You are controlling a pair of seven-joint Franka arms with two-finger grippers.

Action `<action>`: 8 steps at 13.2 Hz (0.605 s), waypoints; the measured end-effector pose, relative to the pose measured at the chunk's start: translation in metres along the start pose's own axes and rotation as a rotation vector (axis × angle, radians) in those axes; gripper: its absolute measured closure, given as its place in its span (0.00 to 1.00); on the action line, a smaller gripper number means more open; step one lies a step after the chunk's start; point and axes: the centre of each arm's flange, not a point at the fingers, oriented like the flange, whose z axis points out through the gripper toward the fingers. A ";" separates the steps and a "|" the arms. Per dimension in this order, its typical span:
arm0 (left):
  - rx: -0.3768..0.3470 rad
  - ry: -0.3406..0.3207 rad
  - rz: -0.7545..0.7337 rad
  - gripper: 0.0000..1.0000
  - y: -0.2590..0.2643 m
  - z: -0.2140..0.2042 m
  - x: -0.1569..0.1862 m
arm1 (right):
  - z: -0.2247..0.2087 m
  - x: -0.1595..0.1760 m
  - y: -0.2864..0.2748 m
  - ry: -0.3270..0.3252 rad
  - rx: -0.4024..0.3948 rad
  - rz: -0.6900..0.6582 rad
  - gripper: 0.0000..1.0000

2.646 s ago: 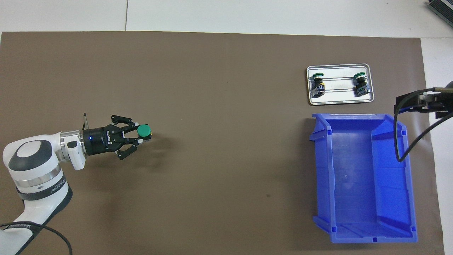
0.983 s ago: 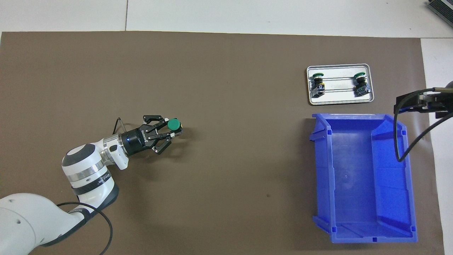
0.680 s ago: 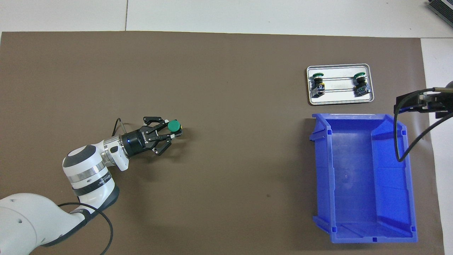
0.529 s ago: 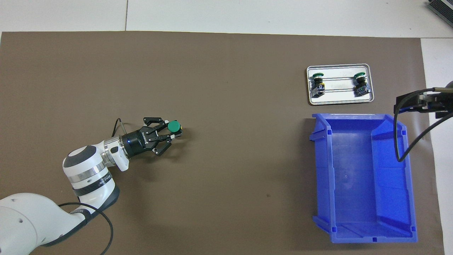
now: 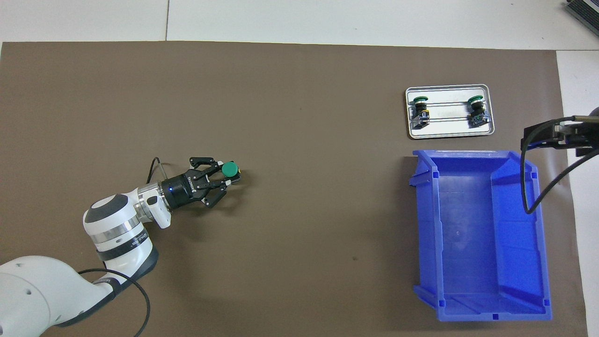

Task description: Place and press button with both arms

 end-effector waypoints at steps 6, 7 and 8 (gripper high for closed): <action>0.006 -0.016 -0.002 0.47 0.001 -0.002 -0.003 | 0.000 0.000 0.000 0.000 0.000 0.000 0.00; 0.007 -0.020 -0.003 0.37 0.002 -0.002 -0.004 | 0.000 0.000 0.000 0.000 0.000 0.000 0.00; 0.007 -0.025 -0.004 0.23 0.003 -0.001 -0.005 | 0.000 0.000 0.000 0.000 0.000 0.000 0.00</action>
